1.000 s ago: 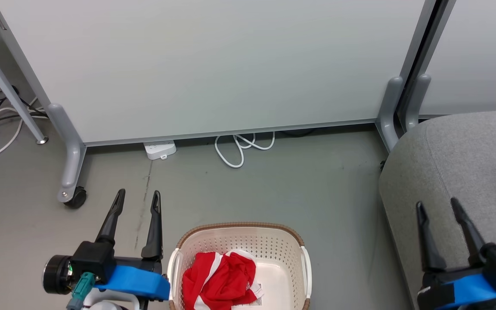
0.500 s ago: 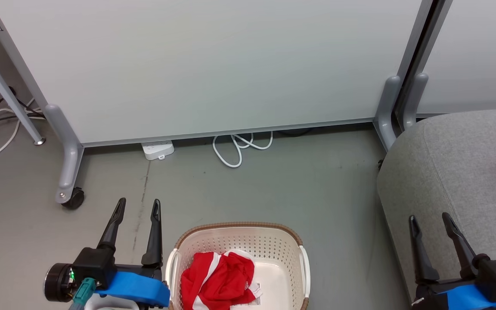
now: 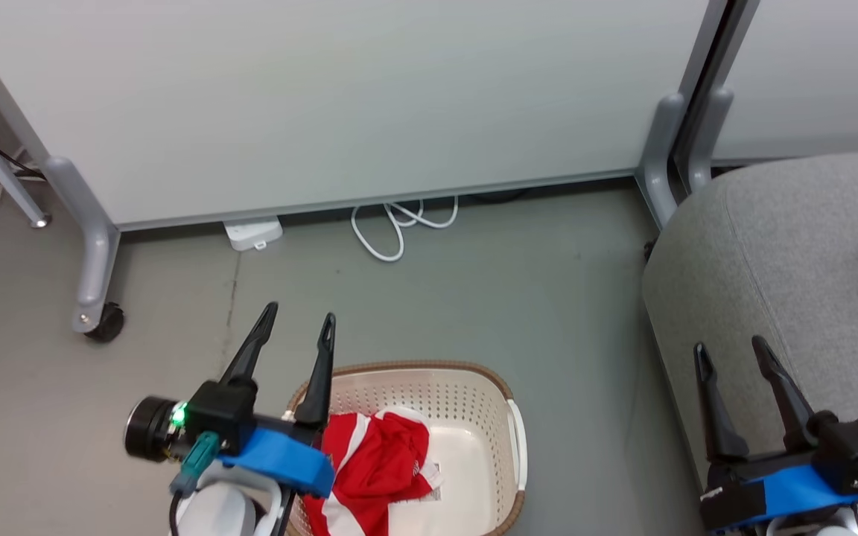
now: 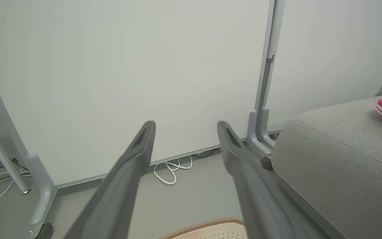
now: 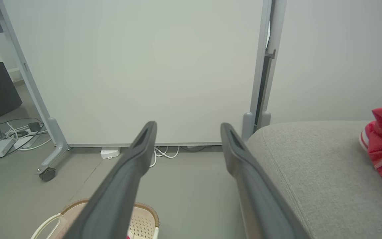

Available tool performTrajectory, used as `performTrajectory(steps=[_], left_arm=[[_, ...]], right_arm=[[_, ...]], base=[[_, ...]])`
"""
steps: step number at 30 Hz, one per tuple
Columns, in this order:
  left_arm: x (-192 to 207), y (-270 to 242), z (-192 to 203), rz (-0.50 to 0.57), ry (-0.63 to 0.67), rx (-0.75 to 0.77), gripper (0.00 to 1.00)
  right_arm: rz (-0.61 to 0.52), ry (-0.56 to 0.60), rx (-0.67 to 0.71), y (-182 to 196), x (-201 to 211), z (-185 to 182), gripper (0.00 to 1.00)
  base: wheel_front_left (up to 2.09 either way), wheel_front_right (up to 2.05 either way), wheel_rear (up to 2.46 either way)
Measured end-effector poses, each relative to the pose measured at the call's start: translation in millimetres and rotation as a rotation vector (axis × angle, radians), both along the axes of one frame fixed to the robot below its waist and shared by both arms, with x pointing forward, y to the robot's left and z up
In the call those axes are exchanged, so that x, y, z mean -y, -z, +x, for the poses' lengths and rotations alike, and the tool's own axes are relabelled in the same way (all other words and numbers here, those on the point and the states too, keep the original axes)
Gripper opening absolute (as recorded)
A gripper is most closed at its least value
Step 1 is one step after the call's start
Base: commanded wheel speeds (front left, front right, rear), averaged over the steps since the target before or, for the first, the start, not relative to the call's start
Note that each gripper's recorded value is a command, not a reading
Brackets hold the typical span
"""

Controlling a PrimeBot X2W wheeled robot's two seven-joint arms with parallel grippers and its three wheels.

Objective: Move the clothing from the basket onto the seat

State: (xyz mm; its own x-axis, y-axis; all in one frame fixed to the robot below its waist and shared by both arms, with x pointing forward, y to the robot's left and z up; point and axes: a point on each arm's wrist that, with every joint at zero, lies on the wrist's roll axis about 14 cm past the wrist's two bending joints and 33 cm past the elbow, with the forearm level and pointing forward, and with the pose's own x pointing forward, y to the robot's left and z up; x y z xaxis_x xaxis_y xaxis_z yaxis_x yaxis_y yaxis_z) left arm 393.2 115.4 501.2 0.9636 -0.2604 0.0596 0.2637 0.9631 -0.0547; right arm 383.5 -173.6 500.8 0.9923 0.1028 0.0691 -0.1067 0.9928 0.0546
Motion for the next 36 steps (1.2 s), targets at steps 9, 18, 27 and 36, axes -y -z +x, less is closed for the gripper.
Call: performTrajectory(steps=[9,18,27,36], left_arm=[[44.3,38.8,41.0,0.120,0.206,-0.091,1.00],[77.5,122.0,64.7,0.275,0.422,-0.266,1.00],[92.0,221.2,57.9,0.419,0.615,-0.477,1.00],[86.1,304.9,34.9,0.566,0.766,-0.665,1.00]], right_arm=[[-0.016,0.003,0.019,-2.7,5.9,32.6,1.00],[-0.037,0.016,0.008,10.8,14.4,68.3,1.00],[-0.066,0.030,-0.030,39.6,24.3,99.2,1.00],[-0.100,0.031,-0.087,76.8,31.2,119.6,1.00]], base=[[0.00,0.00,0.00],[0.00,0.00,0.00],[0.00,0.00,0.00],[0.00,0.00,0.00]])
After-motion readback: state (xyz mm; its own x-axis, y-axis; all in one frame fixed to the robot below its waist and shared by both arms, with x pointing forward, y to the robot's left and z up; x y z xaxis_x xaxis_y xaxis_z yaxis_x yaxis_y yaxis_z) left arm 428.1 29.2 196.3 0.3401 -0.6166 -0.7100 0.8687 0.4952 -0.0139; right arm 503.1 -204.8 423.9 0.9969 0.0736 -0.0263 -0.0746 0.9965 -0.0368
